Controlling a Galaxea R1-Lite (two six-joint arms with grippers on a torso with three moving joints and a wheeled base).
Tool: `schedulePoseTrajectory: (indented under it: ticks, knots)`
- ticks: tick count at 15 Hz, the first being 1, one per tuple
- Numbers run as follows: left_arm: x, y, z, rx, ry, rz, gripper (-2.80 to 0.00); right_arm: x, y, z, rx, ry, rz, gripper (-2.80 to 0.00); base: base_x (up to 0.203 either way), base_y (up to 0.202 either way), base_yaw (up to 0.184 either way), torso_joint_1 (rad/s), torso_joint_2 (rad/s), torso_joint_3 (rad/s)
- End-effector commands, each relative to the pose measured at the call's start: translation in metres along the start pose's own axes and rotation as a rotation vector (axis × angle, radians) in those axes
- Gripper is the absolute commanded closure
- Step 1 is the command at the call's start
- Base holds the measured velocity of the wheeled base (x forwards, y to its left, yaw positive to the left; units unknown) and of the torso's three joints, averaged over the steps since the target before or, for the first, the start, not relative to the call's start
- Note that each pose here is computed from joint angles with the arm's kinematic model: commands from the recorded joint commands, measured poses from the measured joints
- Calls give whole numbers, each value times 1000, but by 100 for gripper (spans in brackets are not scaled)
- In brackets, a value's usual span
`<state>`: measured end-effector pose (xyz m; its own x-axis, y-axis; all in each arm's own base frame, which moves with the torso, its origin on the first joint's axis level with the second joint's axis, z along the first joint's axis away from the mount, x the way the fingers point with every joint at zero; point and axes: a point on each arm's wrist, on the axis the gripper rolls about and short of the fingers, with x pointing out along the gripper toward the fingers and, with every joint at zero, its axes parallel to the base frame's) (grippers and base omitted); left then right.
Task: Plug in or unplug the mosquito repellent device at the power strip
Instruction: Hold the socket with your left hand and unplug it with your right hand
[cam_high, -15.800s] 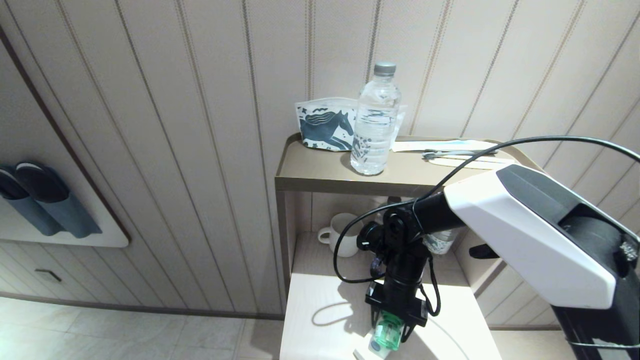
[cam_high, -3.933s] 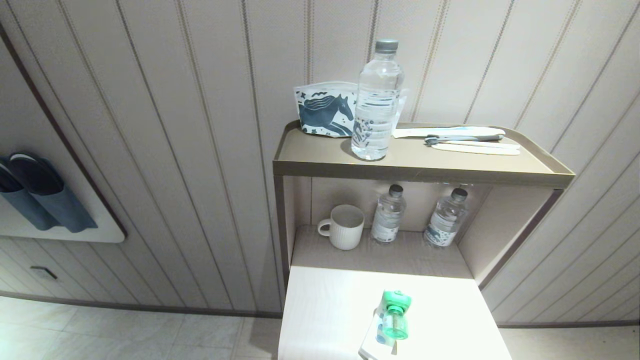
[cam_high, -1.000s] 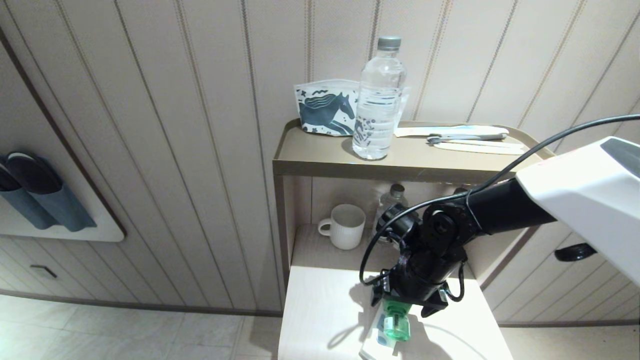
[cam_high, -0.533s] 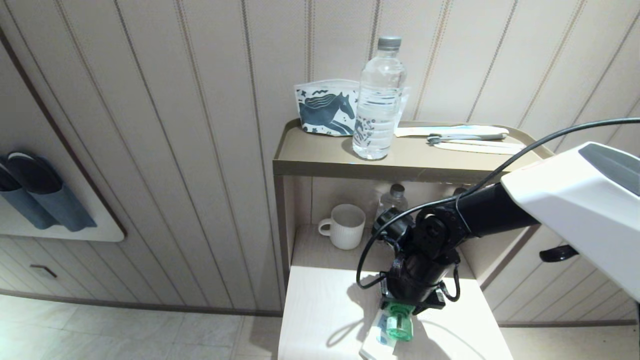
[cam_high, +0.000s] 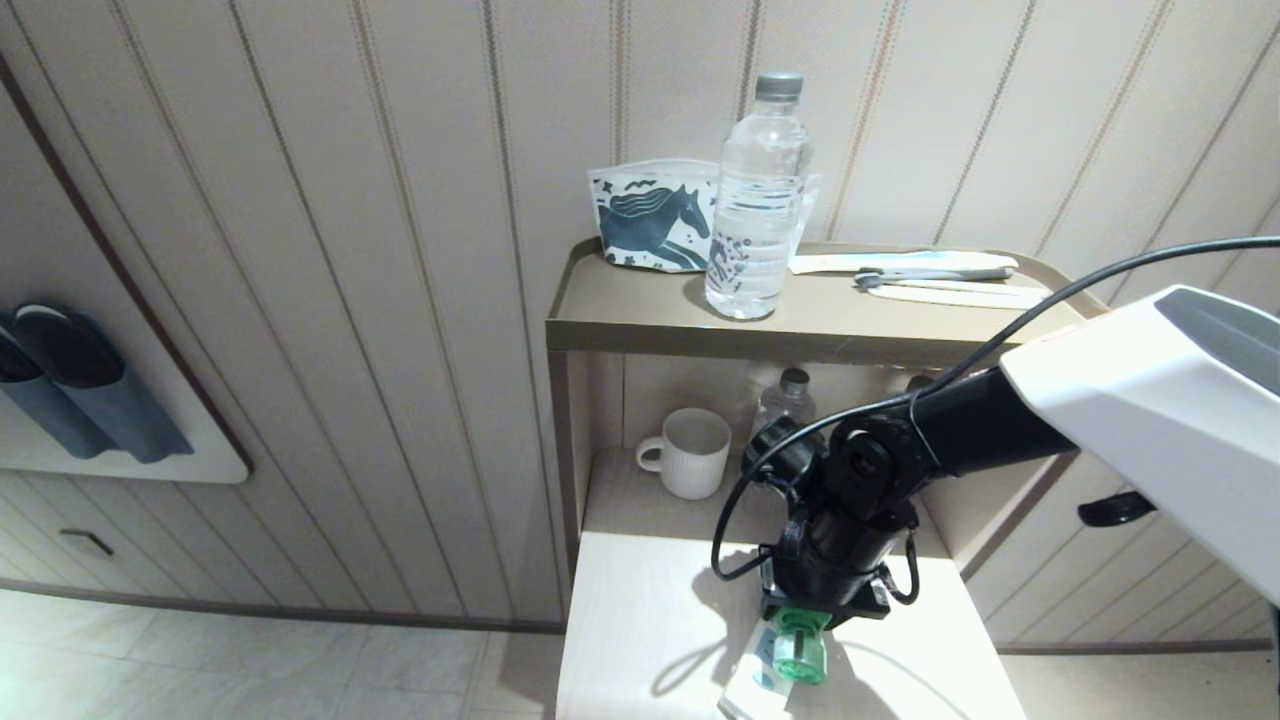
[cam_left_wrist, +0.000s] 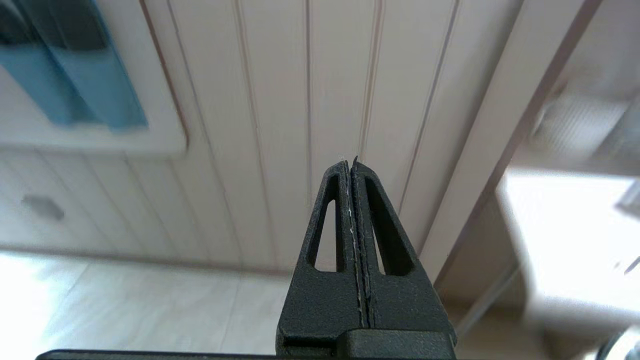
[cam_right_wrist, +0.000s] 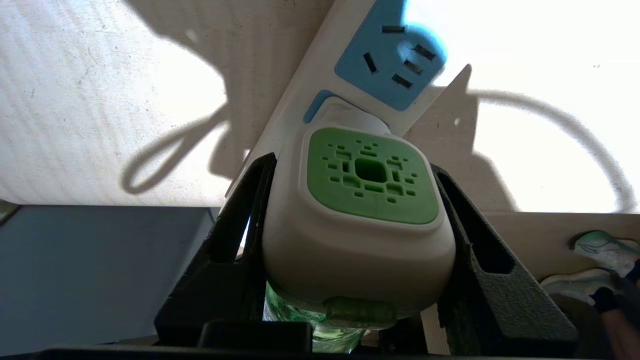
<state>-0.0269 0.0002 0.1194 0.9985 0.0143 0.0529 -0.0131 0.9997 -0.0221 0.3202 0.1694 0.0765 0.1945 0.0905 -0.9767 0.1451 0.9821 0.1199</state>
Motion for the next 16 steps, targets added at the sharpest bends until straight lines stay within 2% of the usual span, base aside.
schedulePoseTrajectory:
  ticks: [1,2,3,4,5,6,7,8,11,12,14,16]
  knots:
    - [13,-1,57,-53,-5,2,0,-3,0,-2,2,0,1,0,0,0,0,0,0,0]
    - [28,-2,93,-107,10,-7,0,-4,0,-1,2,-4,5,0,0,0,0,0,0,0]
    - [49,-4,117,-157,74,-40,0,-5,2,-1,-3,-7,9,0,0,0,0,0,0,0]
    - [72,-7,128,-198,175,-110,0,-5,6,-4,-16,-7,11,0,0,0,0,0,0,0]
    - [99,-11,127,-241,316,-213,0,-6,9,-6,-27,-11,13,0,0,0,0,0,0,0]
    - [126,-18,116,-280,478,-318,0,-9,12,-6,-34,-20,22,0,0,0,0,0,0,0]
    - [147,-26,102,-293,614,-399,0,-11,13,-5,-34,-27,28,0,0,0,0,0,0,0]
    - [166,-41,82,-277,776,-515,0,-13,14,-3,-35,-35,34,0,0,0,0,0,0,0]
    - [180,-99,45,-162,1066,-825,0,-19,20,5,-33,-65,57,0,0,0,0,0,0,0]
    - [184,-118,35,-129,1141,-885,0,-19,22,7,-32,-72,63,0,0,0,0,0,0,0]
    - [193,-152,22,-97,1237,-951,0,-12,25,11,-29,-68,64,0,0,0,0,0,0,0]
    - [201,-183,17,-106,1238,-999,0,1,27,13,-28,-46,51,0,0,0,0,0,0,0]
